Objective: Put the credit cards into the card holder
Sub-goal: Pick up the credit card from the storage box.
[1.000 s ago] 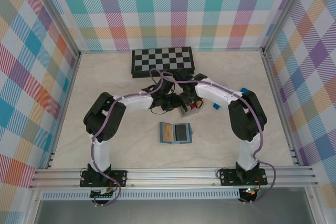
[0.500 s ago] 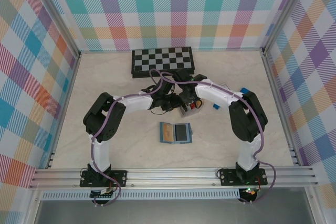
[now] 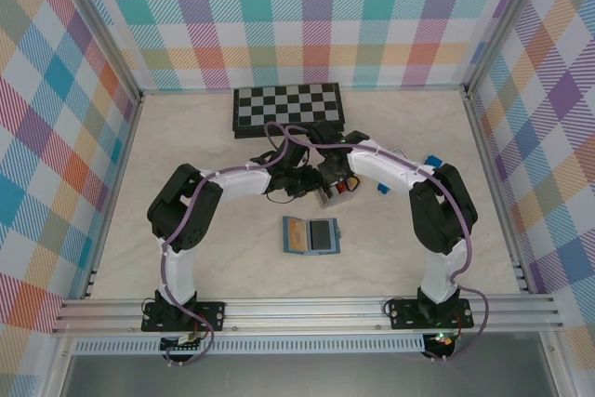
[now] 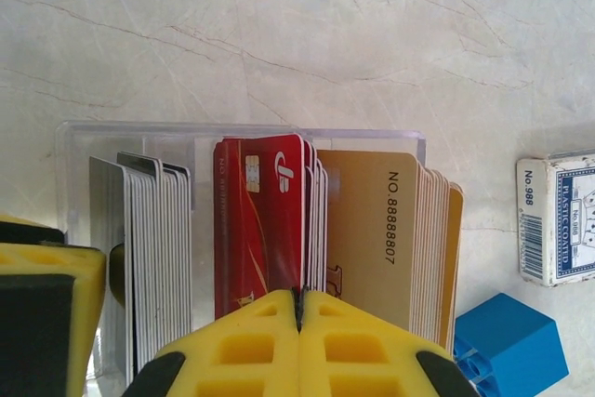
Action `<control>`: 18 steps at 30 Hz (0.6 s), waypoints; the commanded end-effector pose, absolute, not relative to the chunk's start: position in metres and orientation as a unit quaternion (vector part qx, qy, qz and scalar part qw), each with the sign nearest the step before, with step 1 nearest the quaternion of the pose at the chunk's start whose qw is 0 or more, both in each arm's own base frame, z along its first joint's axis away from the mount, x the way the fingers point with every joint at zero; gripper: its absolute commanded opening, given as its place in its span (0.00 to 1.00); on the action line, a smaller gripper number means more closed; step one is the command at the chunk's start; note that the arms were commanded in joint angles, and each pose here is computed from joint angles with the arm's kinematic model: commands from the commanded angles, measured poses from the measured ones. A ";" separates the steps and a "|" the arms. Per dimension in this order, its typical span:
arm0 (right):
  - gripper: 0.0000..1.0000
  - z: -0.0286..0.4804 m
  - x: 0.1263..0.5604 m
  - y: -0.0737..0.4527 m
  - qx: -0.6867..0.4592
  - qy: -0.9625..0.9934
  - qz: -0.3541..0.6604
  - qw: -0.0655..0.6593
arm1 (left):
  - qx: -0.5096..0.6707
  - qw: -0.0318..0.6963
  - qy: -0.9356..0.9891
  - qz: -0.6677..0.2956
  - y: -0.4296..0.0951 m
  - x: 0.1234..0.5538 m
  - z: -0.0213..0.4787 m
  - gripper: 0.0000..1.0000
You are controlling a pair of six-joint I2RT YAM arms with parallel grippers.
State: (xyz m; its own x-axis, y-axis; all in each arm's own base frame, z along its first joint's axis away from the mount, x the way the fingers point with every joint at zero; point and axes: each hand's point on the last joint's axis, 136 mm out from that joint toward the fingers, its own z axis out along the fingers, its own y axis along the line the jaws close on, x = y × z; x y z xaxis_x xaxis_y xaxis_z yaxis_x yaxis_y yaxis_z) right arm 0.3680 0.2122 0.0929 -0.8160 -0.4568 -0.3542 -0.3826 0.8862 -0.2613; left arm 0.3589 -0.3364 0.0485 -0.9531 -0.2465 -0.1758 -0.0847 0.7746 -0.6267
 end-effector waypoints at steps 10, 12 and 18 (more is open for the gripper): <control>0.00 0.124 0.355 0.215 -0.183 0.959 -0.026 0.214 | -0.086 0.088 0.952 -0.279 -0.315 0.332 0.031 0.29; 0.00 0.128 0.352 0.220 -0.177 0.961 0.003 0.212 | -0.083 0.094 0.949 -0.289 -0.318 0.335 0.038 0.30; 0.00 0.148 0.347 0.226 -0.132 0.962 0.089 0.220 | -0.078 0.131 0.937 -0.315 -0.320 0.343 0.071 0.38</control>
State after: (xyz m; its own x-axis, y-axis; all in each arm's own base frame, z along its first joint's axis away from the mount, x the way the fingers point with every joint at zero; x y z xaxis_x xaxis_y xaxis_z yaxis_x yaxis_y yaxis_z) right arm 0.3537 0.2203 0.1314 -0.8527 -0.3016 -0.4265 -0.3263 0.9451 -0.0160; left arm 0.3476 -0.3275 0.0521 -0.9573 -0.2338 -0.1703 -0.0836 0.7874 -0.6108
